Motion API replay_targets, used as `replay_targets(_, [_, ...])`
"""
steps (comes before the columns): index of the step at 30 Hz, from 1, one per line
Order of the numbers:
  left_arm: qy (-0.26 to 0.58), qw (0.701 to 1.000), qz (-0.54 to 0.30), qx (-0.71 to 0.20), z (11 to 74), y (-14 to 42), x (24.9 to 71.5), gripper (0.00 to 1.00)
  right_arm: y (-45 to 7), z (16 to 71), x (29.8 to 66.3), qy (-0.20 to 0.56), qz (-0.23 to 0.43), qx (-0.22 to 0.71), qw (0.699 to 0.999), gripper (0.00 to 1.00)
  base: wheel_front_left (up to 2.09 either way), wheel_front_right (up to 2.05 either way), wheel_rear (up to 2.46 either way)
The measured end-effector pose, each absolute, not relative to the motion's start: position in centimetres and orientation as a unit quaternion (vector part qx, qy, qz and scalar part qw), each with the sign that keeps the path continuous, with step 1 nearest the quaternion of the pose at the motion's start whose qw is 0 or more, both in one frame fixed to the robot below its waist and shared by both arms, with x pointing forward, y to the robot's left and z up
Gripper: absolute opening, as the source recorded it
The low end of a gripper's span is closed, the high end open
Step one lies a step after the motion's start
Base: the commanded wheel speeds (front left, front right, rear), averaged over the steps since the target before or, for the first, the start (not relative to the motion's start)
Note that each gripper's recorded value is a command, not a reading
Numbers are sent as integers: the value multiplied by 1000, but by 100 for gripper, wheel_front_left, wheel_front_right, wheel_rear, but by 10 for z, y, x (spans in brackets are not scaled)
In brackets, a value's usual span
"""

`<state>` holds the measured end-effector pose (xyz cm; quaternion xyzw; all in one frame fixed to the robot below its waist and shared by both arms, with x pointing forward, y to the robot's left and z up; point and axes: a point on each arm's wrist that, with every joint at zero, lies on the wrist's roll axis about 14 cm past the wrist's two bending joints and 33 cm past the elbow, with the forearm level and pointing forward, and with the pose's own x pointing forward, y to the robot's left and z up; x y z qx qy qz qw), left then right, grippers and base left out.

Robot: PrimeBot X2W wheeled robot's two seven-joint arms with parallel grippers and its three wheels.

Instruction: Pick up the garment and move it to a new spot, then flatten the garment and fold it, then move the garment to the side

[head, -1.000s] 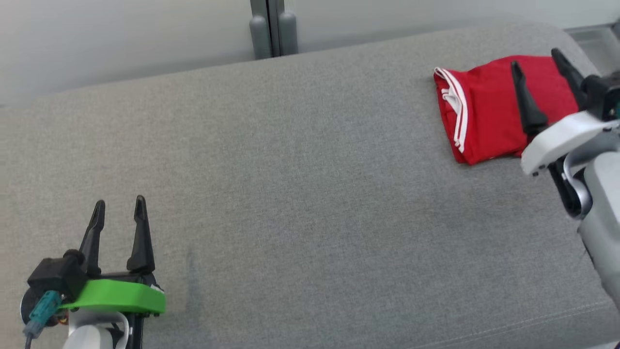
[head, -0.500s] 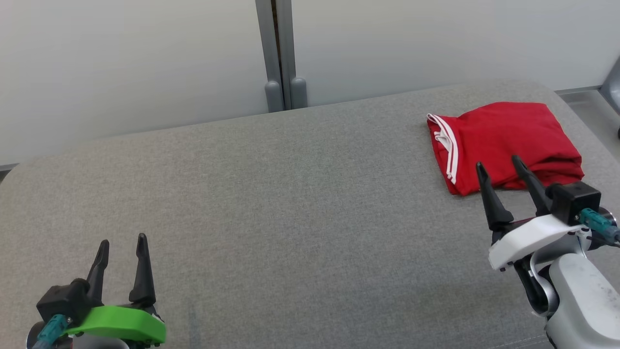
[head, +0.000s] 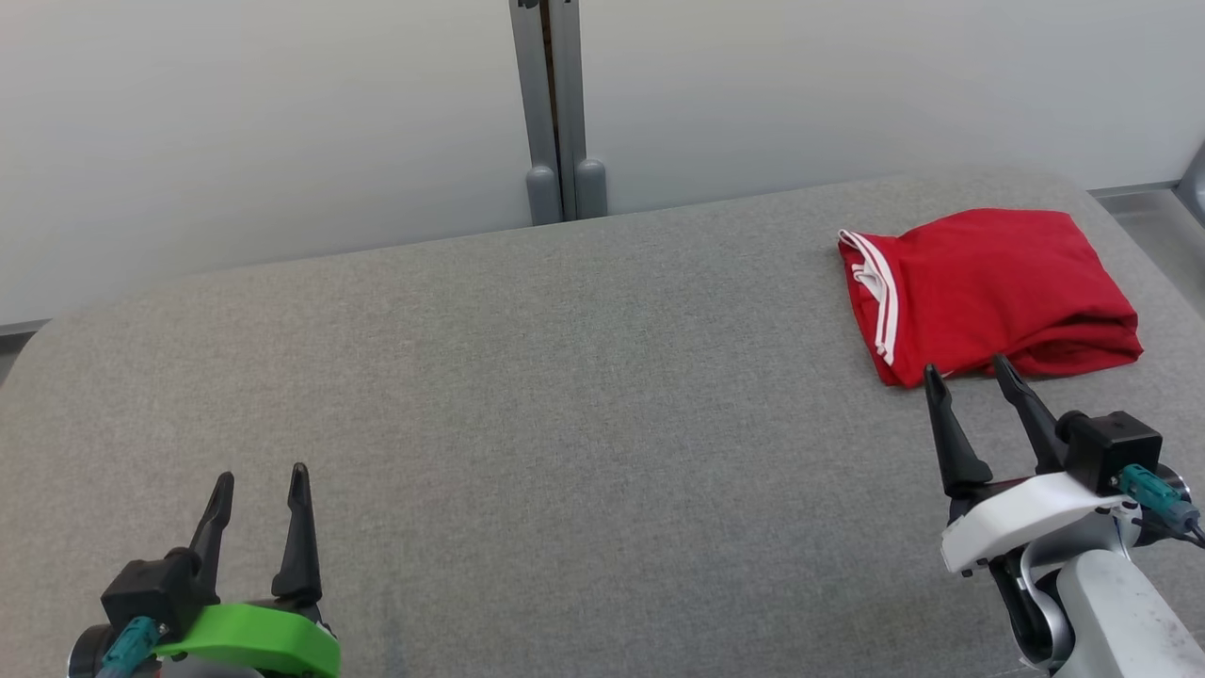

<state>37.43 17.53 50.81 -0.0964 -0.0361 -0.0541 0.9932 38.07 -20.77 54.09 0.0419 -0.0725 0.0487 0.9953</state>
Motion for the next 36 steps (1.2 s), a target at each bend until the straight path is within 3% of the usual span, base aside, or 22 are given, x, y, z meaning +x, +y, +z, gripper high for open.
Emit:
replay_targets(15, [-31, 993, -44, -101, 503, 178, 372, 100, -200, 539, 382, -71, 54, 45, 995, 100, 0, 0, 0])
replay_targets(16, [-29, 993, -44, -102, 502, 178, 372, 0, -200, 538, 382, -69, 54, 46, 995, 0, 0, 0, 0])
replay_targets(22, [6, 992, -35, -122, 482, 177, 366, 0, -197, 510, 372, -26, 46, 72, 996, 0, 0, 0, 0])
replay_targets(36, [22, 970, -5, -242, 479, 185, 367, 0, -205, 510, 377, -17, 15, 202, 979, 0, 0, 0, 0])
